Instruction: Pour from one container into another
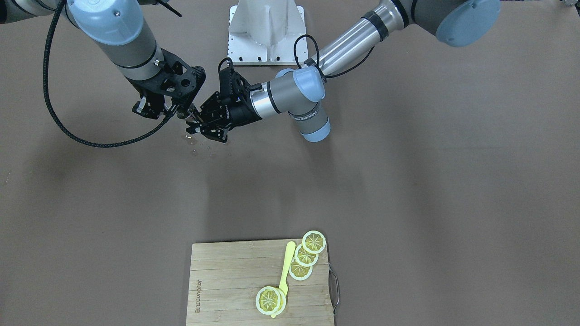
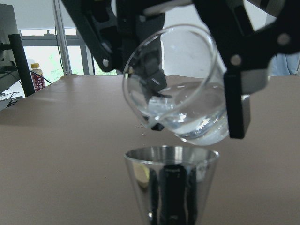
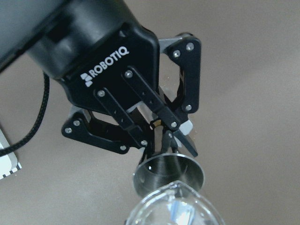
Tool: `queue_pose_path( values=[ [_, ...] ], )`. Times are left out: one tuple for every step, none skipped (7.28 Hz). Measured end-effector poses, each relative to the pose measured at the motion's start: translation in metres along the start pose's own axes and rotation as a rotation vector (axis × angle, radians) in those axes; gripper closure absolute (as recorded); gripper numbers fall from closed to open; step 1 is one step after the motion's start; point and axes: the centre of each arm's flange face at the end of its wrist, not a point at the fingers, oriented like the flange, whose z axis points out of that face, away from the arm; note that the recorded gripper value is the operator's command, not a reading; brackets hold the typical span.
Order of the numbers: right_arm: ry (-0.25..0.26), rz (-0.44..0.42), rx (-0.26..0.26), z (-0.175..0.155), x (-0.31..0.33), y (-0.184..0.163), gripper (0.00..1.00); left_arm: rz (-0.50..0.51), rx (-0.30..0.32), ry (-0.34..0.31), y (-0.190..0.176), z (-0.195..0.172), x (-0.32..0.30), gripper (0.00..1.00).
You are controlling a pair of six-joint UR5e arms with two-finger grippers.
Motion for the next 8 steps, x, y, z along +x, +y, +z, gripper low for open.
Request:
queue_pose_path(
  values=[
    [-0.001,0.004,-0.012,-0.001,-0.001,-0.001,1.0,0.0,0.0,0.001,0.0,0.0,0.001,1.0],
    [-0.002,0.006,-0.023,-0.003,-0.001,-0.001,1.0,0.001,0.002,0.002,-0.001,0.001,0.001,1.0],
    [-0.002,0.008,-0.033,-0.003,-0.002,-0.002,1.0,0.001,0.003,0.003,-0.001,0.001,0.002,1.0],
    [-0.003,0.009,-0.041,-0.004,-0.003,-0.003,1.0,0.001,0.004,0.005,-0.002,0.001,0.003,1.0],
    [-0.004,0.01,-0.046,-0.004,-0.003,-0.004,1.0,0.0,0.004,0.006,-0.001,0.002,0.004,1.0],
    [-0.006,0.012,-0.053,-0.003,-0.003,-0.005,1.0,0.0,0.004,0.006,-0.001,0.002,0.005,1.0],
    [-0.005,0.01,-0.063,-0.004,-0.003,-0.007,1.0,0.0,0.004,0.006,-0.001,0.002,0.005,1.0],
    [-0.001,0.0,-0.079,-0.006,-0.003,-0.011,1.0,0.0,0.004,0.006,-0.001,0.002,0.005,1.0]
  ],
)
